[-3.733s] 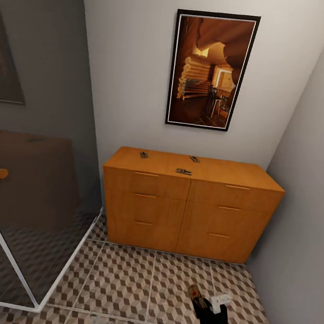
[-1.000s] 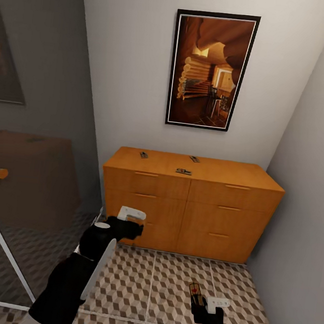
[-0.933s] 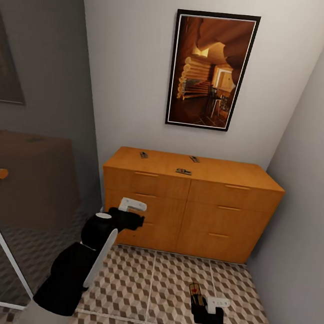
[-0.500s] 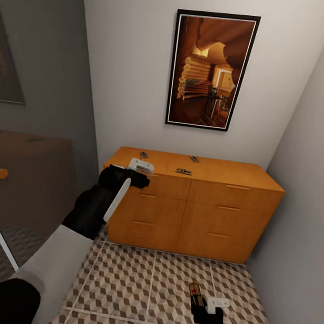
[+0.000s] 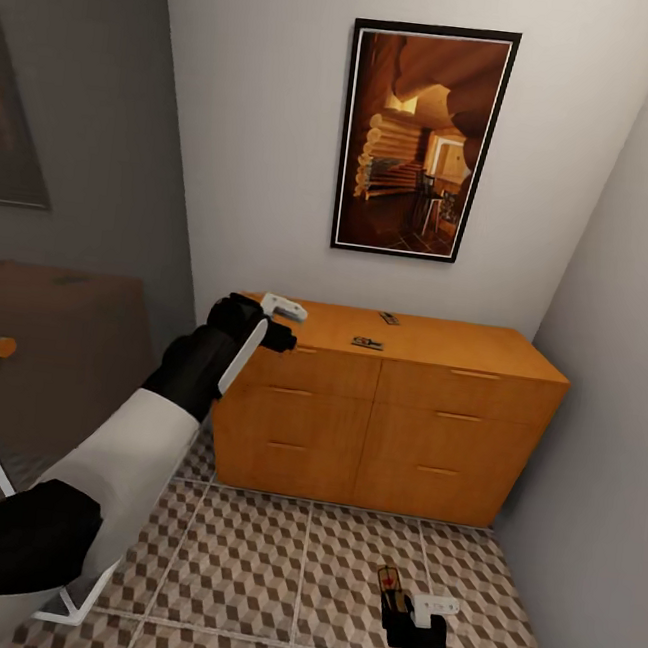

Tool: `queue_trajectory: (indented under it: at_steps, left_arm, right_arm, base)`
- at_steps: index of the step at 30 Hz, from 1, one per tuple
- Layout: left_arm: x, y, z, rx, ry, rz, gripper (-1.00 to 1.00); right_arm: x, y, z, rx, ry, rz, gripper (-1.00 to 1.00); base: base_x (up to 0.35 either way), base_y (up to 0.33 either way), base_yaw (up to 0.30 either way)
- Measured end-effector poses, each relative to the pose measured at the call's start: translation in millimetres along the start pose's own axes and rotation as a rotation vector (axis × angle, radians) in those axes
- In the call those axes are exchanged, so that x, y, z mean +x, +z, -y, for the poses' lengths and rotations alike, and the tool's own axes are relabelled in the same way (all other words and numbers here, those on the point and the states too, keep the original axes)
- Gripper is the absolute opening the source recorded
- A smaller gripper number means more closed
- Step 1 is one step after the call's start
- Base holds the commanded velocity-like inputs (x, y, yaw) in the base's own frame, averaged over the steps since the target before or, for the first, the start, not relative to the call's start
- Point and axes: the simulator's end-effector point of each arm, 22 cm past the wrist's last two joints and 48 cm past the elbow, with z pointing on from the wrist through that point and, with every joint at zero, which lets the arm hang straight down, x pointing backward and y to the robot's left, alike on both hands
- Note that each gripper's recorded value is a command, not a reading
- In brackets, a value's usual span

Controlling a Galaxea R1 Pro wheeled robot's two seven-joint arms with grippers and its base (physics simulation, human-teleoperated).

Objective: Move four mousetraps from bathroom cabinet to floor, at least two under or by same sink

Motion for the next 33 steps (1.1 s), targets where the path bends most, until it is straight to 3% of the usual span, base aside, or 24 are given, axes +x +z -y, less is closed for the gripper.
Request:
queue_trajectory:
  at_steps: [3,8,10,33]
  left_arm:
    - [-10.6,-6.6,-1.3,0.002,-0.008,0.029,1.00]
    - [-52.2,-38.4,-1.0,0.015,-0.021,0.155,1.00]
    - [-57.2,-43.4,-0.8,0.017,-0.021,0.173,1.00]
    - [-50.3,-51.4,4.4,0.033,-0.028,0.200,1.00]
  right_arm:
    - [0.1,-0.1,0.0,0.000,0.000,0.000,-1.00]
    - [0.2,-0.1,0.3,0.000,0.000,0.000,-1.00]
    - [0.3,-0.1,0.1,0.000,0.000,-0.001,-1.00]
    - [1.0,-0.2,1.2,0.000,-0.001,-0.003,-1.00]
  base:
    - [0.000,0.000,0.000]
    - [0.000,0.000,0.000]
    - [0.000,0.000,0.000]
    - [0.008,0.000,0.000]
